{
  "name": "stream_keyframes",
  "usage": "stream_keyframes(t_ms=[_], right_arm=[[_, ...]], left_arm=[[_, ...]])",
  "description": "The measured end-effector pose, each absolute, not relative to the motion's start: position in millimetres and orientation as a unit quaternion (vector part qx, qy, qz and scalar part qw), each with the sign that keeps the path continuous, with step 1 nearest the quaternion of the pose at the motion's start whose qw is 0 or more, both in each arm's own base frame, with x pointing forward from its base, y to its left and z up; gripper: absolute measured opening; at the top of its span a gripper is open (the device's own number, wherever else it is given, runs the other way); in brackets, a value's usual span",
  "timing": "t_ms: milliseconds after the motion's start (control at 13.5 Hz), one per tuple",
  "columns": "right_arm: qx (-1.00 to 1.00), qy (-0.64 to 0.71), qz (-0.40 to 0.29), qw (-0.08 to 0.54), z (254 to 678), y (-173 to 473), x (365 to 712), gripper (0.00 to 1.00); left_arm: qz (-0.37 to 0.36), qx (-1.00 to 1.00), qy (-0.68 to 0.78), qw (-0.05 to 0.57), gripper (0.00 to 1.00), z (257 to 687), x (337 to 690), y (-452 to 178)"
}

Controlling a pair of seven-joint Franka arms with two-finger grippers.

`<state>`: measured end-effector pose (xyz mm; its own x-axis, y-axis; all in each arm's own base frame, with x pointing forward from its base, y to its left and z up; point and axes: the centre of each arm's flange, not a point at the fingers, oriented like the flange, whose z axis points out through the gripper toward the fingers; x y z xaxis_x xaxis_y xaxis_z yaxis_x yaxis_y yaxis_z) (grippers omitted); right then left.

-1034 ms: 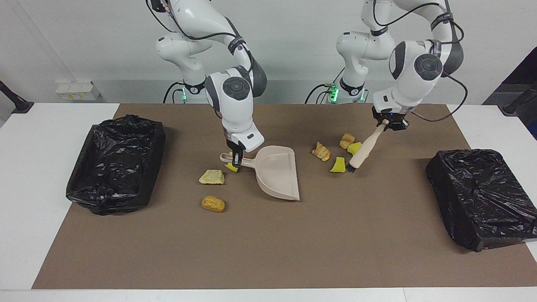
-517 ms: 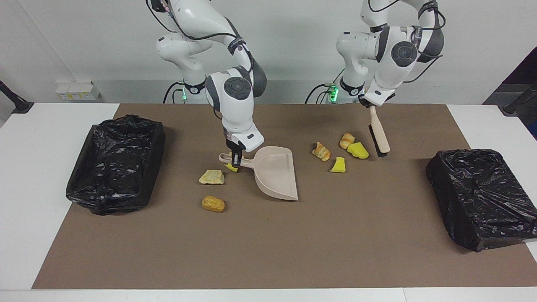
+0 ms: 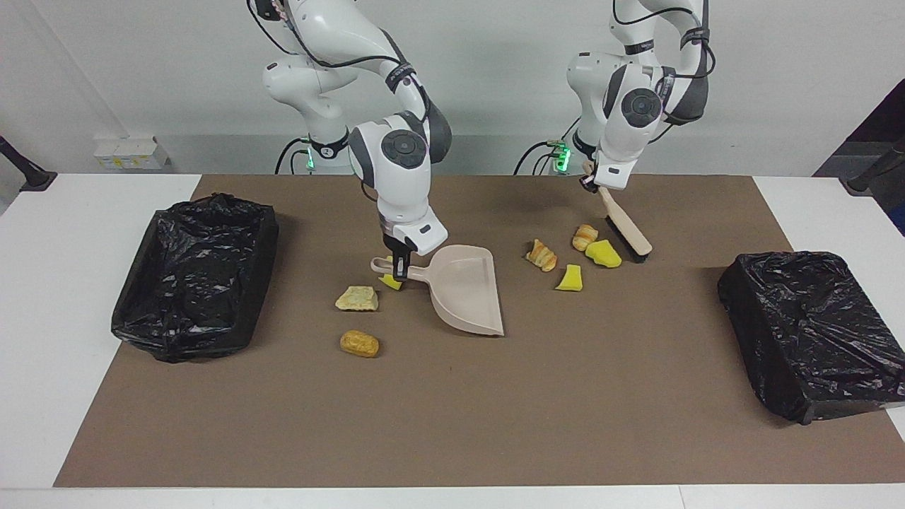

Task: Sweep and dump trash in bin
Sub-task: 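Sweep scraps with the left gripper while the right gripper lowers the dustpan, then brush the scraps into the dustpan held by the right gripper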

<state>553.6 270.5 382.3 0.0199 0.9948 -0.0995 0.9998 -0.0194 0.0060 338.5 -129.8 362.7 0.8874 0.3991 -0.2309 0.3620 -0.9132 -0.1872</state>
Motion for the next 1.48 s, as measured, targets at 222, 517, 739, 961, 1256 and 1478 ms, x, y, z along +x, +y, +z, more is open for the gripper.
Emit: stream_keyframes(t_ms=[222, 517, 739, 961, 1256, 1478], right_arm=[[0.712, 0.701, -0.034, 0.037, 381.5, 272.3, 552.2, 0.31], [0.711, 0.701, -0.036, 0.037, 379.8, 271.8, 551.5, 0.31], [0.711, 0.701, -0.036, 0.037, 379.5, 271.8, 551.4, 0.31], [0.711, 0.701, -0.036, 0.037, 379.5, 271.7, 551.4, 0.31], [0.712, 0.7, -0.036, 0.037, 379.4, 271.7, 551.4, 0.31], [0.712, 0.7, -0.037, 0.037, 379.0, 270.6, 551.7, 0.31]], left_arm=[[0.117, -0.971, -0.201, 0.052, 0.27, 351.8, 348.7, -167.5], [0.129, -0.975, -0.178, 0.036, 0.27, 345.7, 370.6, -227.6], [0.131, -0.978, -0.16, 0.033, 0.27, 338.5, 377.5, -259.4], [0.13, -0.981, -0.14, 0.014, 0.27, 341.3, 376.8, -279.5], [0.125, -0.985, -0.115, -0.01, 0.27, 344.9, 373.7, -315.8], [0.114, -0.989, -0.09, -0.017, 0.27, 346.5, 372.4, -347.2]])
